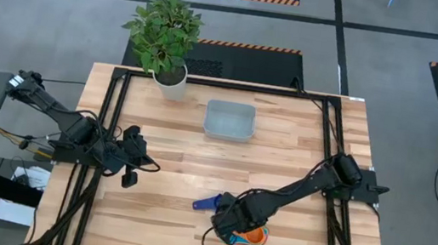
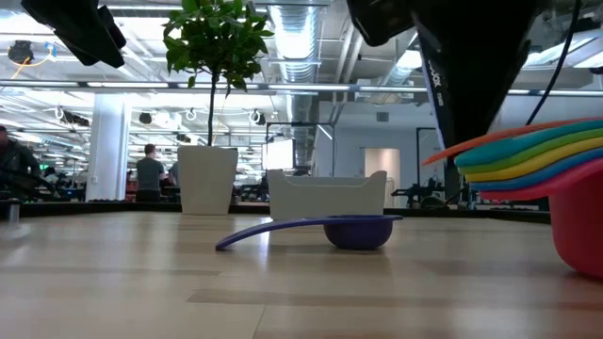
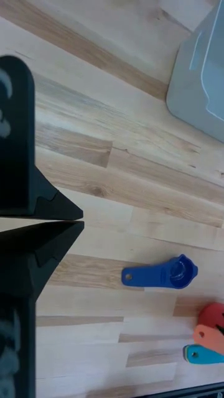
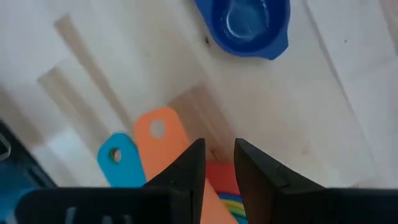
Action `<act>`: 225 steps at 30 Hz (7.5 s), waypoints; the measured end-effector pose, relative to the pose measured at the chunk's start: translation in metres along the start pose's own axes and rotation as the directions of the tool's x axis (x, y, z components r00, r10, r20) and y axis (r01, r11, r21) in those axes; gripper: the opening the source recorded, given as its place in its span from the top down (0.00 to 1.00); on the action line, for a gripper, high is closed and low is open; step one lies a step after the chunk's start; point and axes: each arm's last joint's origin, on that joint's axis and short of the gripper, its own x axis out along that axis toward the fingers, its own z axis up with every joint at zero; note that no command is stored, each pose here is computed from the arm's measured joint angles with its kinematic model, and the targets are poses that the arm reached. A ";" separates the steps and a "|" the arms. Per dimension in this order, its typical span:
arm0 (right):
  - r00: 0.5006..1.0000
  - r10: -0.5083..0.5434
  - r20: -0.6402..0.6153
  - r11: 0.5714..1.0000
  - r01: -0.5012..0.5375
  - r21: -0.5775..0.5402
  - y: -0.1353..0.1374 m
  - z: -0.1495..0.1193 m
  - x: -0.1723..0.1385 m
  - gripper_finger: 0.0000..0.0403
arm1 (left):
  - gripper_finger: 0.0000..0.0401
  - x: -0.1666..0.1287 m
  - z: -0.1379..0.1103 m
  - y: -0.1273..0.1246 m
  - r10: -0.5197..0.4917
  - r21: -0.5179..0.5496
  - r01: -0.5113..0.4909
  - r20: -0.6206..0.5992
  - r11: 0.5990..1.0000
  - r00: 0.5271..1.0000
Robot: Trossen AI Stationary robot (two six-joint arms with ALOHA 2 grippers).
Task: Nest measuring cups in basket
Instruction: Stack the orange measuring cup on top of the light blue measuring cup, then stack the dark blue measuring cup on top of the orange measuring cup
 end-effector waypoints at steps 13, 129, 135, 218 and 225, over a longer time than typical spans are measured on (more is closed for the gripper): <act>0.999 0.042 -0.035 0.998 -0.043 -0.039 0.009 -0.008 -0.006 0.73 | 1.00 0.000 0.000 0.000 0.005 0.000 -0.005 0.003 1.000 1.000; 0.974 -0.024 0.224 0.998 0.011 0.055 -0.040 0.079 -0.019 0.76 | 1.00 0.000 0.000 0.000 -0.013 -0.005 0.013 -0.009 1.000 1.000; 0.982 -0.031 0.186 0.999 0.027 0.025 -0.029 0.075 0.003 0.76 | 1.00 0.000 0.000 0.000 -0.012 -0.002 0.012 -0.009 1.000 1.000; 0.988 -0.144 0.049 0.974 0.133 0.185 -0.019 0.081 0.027 0.76 | 1.00 0.000 -0.001 -0.001 -0.032 0.039 0.033 -0.032 0.999 0.999; 0.975 -0.221 -0.003 0.961 0.219 0.171 -0.026 0.075 0.026 0.76 | 1.00 0.000 -0.001 -0.001 -0.032 0.038 0.033 -0.032 0.999 0.999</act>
